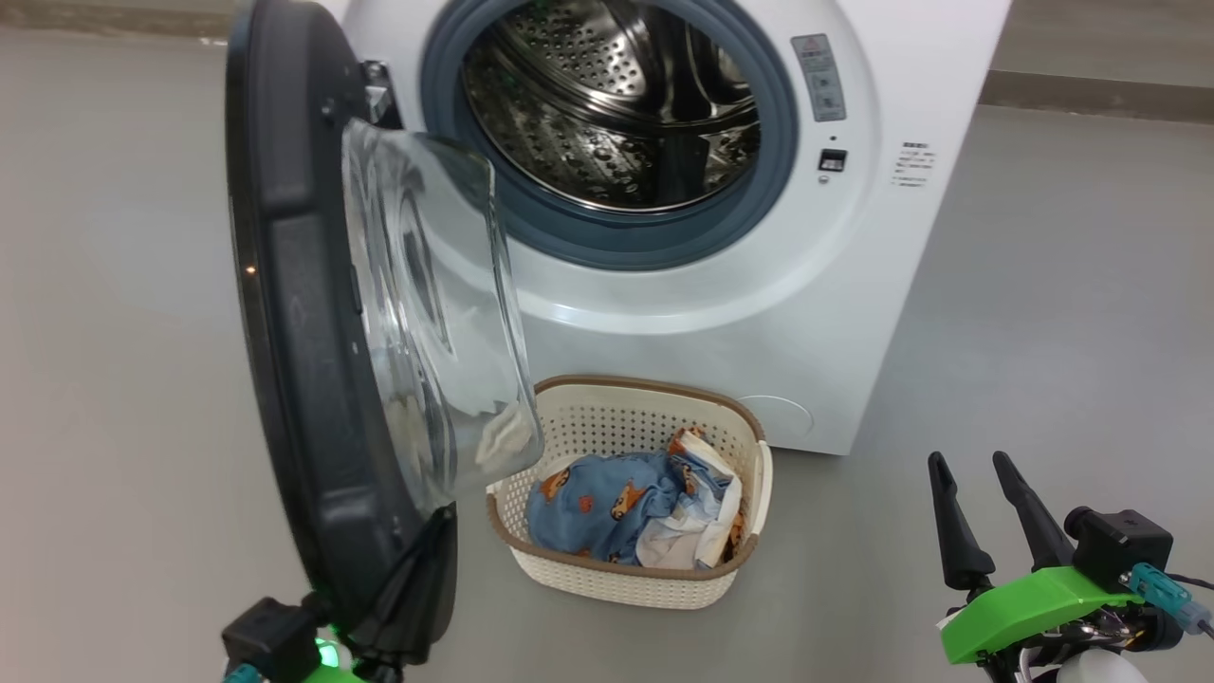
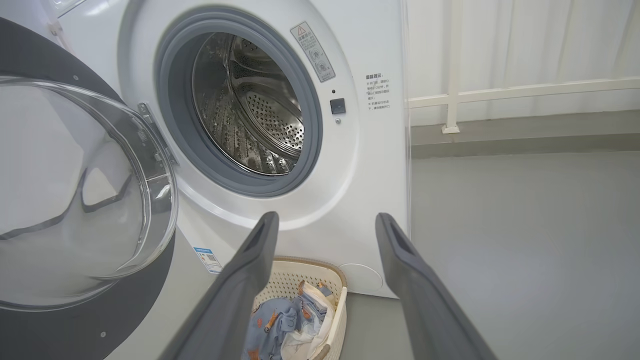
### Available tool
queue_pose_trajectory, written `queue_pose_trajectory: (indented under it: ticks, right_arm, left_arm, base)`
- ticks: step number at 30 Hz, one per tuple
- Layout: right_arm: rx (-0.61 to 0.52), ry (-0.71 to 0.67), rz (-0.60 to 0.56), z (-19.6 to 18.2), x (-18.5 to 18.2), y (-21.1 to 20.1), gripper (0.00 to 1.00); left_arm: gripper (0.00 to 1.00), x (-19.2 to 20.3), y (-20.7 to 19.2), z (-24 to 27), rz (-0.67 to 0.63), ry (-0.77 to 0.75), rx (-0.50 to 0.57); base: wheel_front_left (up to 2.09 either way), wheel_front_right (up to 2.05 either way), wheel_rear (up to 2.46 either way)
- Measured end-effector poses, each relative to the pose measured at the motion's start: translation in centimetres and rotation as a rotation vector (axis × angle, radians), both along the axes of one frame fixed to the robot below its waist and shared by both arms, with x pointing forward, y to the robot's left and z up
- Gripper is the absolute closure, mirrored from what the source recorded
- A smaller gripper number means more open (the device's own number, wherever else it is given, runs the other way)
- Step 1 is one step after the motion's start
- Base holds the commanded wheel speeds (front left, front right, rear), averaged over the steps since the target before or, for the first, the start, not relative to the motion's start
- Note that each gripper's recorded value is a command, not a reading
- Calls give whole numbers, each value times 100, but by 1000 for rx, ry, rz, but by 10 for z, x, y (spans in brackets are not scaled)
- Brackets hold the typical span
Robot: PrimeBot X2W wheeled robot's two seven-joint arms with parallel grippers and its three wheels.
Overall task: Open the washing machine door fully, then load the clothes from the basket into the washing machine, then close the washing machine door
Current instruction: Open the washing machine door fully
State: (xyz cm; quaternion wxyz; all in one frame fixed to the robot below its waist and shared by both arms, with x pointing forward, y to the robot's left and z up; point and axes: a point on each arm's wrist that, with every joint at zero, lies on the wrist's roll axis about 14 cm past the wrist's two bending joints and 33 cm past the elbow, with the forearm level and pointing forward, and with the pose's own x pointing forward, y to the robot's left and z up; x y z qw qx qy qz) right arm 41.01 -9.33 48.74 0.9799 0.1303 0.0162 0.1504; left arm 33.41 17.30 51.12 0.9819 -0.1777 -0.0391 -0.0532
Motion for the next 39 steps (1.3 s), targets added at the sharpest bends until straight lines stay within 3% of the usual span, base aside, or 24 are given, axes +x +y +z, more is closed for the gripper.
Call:
queue_pose_trajectory:
  ticks: [18, 39]
  right_arm:
    - [26, 25, 83, -6, 9, 40, 0]
    - [48, 87, 124, -31, 24, 64, 0]
  left_arm:
    - [100, -21, 87, -15, 250, 71, 9]
    - [100, -24, 206, -20, 500, 199, 137]
  base:
    - [0, 0, 0]
    - [0, 0, 0]
